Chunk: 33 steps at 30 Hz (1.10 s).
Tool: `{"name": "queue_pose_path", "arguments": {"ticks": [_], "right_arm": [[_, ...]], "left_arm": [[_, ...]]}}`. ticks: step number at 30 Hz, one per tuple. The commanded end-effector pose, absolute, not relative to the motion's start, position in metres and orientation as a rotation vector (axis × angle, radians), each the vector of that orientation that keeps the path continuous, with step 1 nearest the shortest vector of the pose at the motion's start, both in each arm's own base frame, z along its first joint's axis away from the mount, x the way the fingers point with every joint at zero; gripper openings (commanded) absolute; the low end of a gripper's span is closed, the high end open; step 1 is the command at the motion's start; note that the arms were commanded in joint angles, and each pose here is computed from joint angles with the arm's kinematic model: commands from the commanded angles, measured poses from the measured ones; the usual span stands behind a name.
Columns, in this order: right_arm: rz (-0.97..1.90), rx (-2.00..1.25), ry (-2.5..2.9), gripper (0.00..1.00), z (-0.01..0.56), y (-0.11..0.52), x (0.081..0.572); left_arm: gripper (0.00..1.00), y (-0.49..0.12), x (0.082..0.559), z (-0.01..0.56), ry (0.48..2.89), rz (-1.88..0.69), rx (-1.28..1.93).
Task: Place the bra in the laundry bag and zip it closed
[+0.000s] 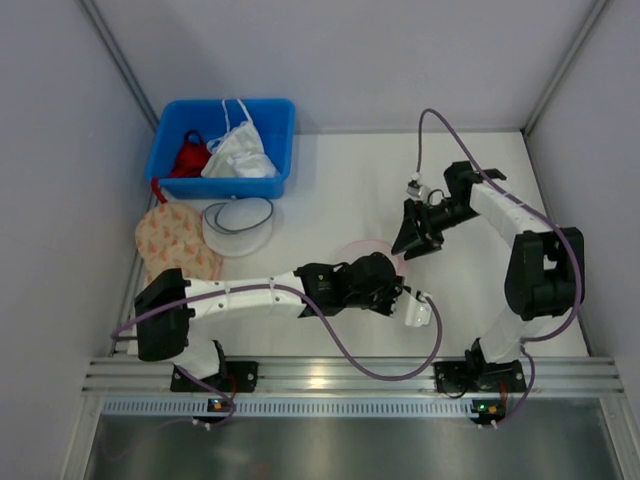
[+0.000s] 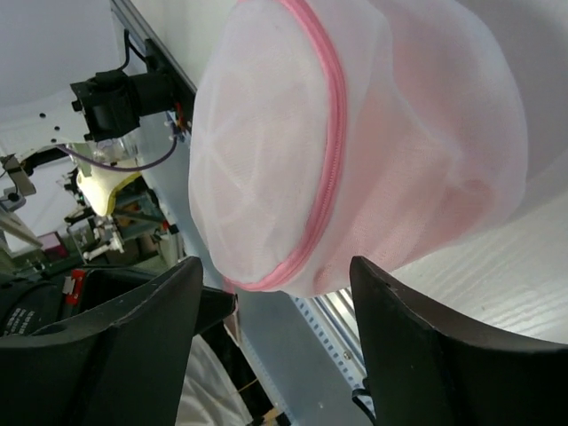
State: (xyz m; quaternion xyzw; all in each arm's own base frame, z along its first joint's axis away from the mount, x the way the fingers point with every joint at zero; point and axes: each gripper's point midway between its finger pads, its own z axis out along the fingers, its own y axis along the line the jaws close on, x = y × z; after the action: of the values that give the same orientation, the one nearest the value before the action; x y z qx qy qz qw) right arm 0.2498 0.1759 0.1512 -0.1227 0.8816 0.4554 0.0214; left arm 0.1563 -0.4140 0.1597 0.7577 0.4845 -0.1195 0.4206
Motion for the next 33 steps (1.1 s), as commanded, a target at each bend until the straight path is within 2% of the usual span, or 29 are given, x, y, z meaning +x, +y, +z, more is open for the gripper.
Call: {"name": "queue_pose_path", "arguments": {"ticks": [1,5,6,12,13,26,27,31,33], "right_arm": [[1.433,-0.456,2.754,0.67,0.141,0.188,0.237],[1.428,-0.464,2.768,0.6,0.136,0.192,0.237],[1.42,-0.456,2.77,0.48,0.136,0.192,0.239],[1.397,-0.404,2.725,0.02,0.142,0.194,0.264],[1.392,-0.398,2.72,0.0,0.142,0.193,0.268],[1.307,-0.414,2.634,0.0,0.16,0.187,0.322],[1.311,-0.416,2.625,0.04,0.164,0.187,0.323],[1.264,-0.447,2.584,0.06,0.176,0.187,0.333],[1.229,-0.456,2.58,0.22,0.18,0.184,0.336]], "left_arm": [[0.0,-0.429,0.168,0.187,1.185,-0.284,1.812],[0.0,-0.43,0.169,0.188,1.187,-0.281,1.807],[0.0,-0.43,0.168,0.188,1.187,-0.286,1.809],[0.0,-0.423,0.153,0.186,1.161,-0.353,1.838],[0.0,-0.42,0.151,0.185,1.169,-0.363,1.842],[0.0,-0.403,0.127,0.175,1.279,-0.447,1.85],[0.0,-0.404,0.128,0.177,1.287,-0.445,1.839],[0.0,-0.408,0.128,0.175,1.292,-0.457,1.845],[0.0,-0.412,0.129,0.175,1.31,-0.463,1.834]]}}
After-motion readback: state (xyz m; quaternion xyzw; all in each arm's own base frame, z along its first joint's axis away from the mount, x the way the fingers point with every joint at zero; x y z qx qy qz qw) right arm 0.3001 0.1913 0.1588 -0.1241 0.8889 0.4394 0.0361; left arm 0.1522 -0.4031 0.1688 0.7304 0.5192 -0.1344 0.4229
